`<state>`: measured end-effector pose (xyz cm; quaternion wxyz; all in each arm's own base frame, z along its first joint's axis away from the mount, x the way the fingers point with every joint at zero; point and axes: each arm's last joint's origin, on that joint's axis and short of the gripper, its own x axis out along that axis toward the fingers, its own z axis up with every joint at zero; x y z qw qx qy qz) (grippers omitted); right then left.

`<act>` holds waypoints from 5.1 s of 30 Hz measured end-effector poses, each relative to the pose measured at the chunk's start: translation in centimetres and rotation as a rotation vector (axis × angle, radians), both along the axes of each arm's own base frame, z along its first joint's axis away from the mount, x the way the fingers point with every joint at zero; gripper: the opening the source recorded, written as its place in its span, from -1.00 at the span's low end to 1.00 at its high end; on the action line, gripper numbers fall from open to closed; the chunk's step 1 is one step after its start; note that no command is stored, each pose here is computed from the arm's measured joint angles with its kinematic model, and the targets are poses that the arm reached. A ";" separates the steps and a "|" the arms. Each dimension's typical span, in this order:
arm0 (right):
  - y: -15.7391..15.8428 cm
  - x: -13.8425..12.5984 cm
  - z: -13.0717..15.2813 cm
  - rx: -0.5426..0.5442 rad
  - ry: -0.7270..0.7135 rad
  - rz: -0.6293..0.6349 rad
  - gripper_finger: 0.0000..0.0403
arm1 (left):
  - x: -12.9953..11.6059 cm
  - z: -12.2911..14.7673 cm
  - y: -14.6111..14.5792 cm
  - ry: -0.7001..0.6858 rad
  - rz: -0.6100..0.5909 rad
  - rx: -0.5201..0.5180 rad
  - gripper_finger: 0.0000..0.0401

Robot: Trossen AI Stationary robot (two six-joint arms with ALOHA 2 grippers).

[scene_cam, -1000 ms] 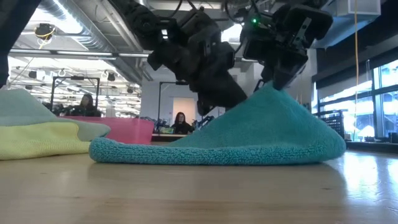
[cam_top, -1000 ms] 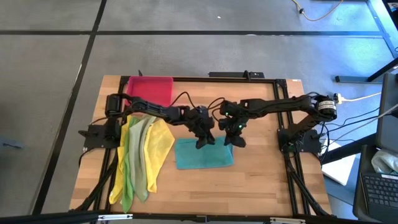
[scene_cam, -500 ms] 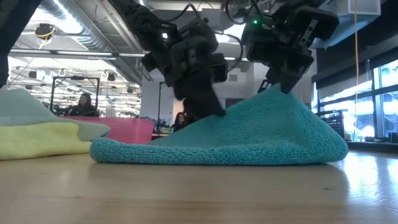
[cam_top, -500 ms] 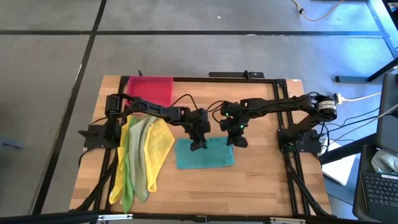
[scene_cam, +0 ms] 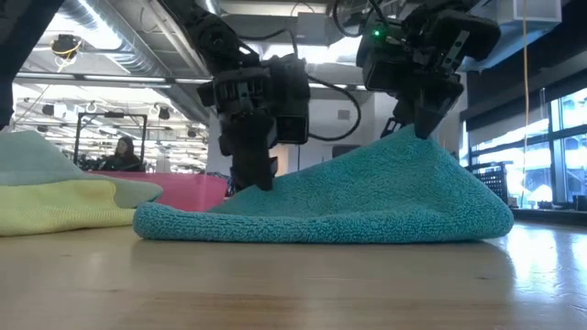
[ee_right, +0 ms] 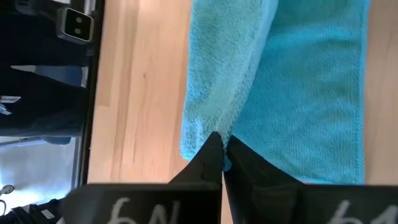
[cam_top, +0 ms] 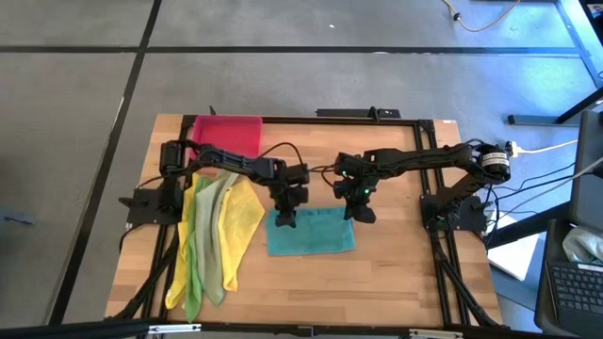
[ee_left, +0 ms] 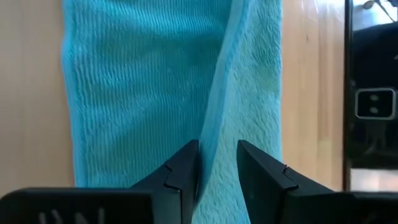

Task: Fold microfiber towels
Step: Fold the blue microfiber towel

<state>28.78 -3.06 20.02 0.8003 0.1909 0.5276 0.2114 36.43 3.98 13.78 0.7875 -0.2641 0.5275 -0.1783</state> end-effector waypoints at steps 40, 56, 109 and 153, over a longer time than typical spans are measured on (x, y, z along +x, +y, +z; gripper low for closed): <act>-0.4 -1.3 -0.7 -0.186 0.194 -0.088 -0.97 | 0.1 2.2 0.2 0.141 0.009 0.079 -1.00; -0.5 -1.0 -0.7 -0.208 0.169 -0.097 -0.97 | -0.2 2.8 0.4 0.191 -0.021 0.158 -1.00; -1.2 -1.4 -2.9 -0.275 0.165 -0.244 -0.74 | 0.1 1.3 0.7 0.194 0.105 0.264 -1.00; 0.4 1.5 -7.8 -0.299 0.215 -0.320 -0.58 | -0.8 1.2 -0.7 0.277 0.023 0.304 -0.66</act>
